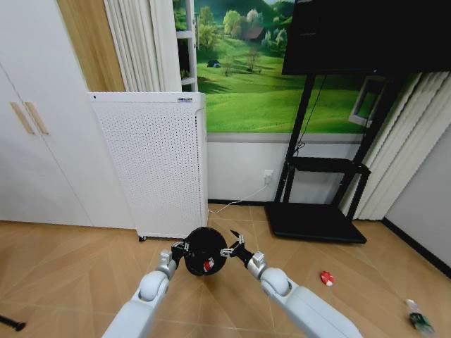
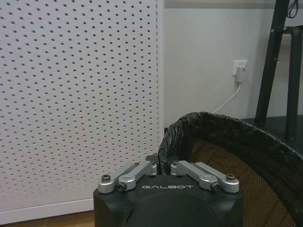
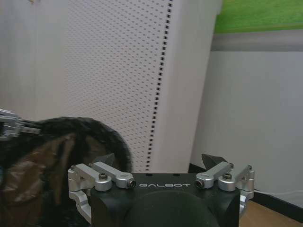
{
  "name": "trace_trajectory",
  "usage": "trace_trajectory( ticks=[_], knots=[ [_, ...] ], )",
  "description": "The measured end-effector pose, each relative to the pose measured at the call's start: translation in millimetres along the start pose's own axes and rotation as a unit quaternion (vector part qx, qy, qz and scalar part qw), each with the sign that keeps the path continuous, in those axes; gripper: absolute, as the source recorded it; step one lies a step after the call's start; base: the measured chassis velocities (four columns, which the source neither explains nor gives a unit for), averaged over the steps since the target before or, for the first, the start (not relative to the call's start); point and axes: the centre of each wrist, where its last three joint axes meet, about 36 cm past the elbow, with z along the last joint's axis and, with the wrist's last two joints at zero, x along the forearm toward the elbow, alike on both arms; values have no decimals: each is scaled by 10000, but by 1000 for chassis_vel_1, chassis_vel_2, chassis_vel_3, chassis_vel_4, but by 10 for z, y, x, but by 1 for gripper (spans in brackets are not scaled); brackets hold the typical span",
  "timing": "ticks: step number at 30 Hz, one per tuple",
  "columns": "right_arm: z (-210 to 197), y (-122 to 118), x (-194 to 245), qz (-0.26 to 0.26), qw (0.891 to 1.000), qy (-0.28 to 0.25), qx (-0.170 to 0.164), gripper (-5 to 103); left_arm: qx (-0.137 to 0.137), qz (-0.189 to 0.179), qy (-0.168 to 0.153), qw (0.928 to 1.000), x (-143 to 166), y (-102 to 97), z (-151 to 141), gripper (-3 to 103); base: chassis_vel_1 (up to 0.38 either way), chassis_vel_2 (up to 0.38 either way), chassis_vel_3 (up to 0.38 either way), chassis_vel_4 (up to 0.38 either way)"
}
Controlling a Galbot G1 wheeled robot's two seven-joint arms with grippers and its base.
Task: Pick up the trash bin and place the garbage on the floor into it.
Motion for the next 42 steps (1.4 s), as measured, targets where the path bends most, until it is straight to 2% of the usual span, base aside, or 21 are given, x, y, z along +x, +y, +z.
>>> trace_trajectory(
  ticks=[3, 4, 6, 9, 11, 12, 14, 18, 21, 22, 23, 24, 25, 26, 28, 34, 42],
  knots=[
    [79, -164, 139, 489, 9986, 195, -64, 100, 71, -218, -33, 9997, 235, 124, 3, 7, 0, 0, 0, 0],
    [79, -164, 139, 489, 9986, 195, -64, 100, 71, -218, -33, 9997, 235, 124, 3, 7, 0, 0, 0, 0],
    [134, -287, 260, 937, 9945, 444, -107, 100, 113, -384, -41, 9992, 442, 209, -3, 7, 0, 0, 0, 0],
    [172, -337, 332, 1202, 9909, 588, -142, 100, 107, -453, -50, 9989, 562, 245, -11, 7, 0, 0, 0, 0],
    [280, -392, 488, 1693, 9814, 869, -244, 100, 70, -580, -98, 9982, 792, 320, -62, 7, 0, 0, 0, 0],
    [280, -392, 488, 1693, 9814, 869, -244, 100, 70, -580, -98, 9982, 792, 320, -62, 7, 0, 0, 0, 0],
    [403, -413, 657, 2115, 9706, 1112, -293, 100, 3, -732, -137, 9972, 1019, 404, -116, 7, 0, 0, 0, 0],
    [479, -416, 769, 2392, 9624, 1242, -352, 100, -31, -842, -174, 9963, 1154, 458, -159, 7, 0, 0, 0, 0],
    [555, -439, 908, 2979, 9415, 1468, -571, 100, -83, -1057, -250, 9940, 1371, 565, -229, 7, 0, 0, 0, 0],
    [555, -439, 908, 2979, 9415, 1468, -571, 100, -83, -1057, -250, 9940, 1371, 565, -229, 7, 0, 0, 0, 0],
    [559, -450, 926, 3251, 9298, 1537, -781, 100, -113, -1123, -297, 9932, 1442, 597, -263, 7, 0, 0, 0, 0],
    [560, -455, 933, 3373, 9238, 1576, -898, 100, -121, -1152, -321, 9928, 1476, 608, -281, 7, 0, 0, 0, 0],
    [560, -455, 933, 3373, 9238, 1576, -898, 100, -121, -1152, -321, 9928, 1476, 608, -281, 7, 0, 0, 0, 0],
    [540, -465, 944, 3555, 9141, 1617, -1093, 100, -132, -1181, -346, 9923, 1517, 618, -304, 7, 0, 0, 0, 0],
    [480, -487, 1004, 3729, 9038, 1651, -1296, 100, -152, -1215, -378, 9917, 1567, 625, -331, 7, 0, 0, 0, 0],
    [321, -521, 1225, 3881, 8980, 1492, -1442, 100, -178, -1271, -439, 9908, 1602, 646, -362, 7, 0, 0, 0, 0],
    [310, -497, 1296, 3812, 9050, 1240, -1423, 100, -162, -1291, -486, 9903, 1599, 634, -357, 7, 0, 0, 0, 0]
  ],
)
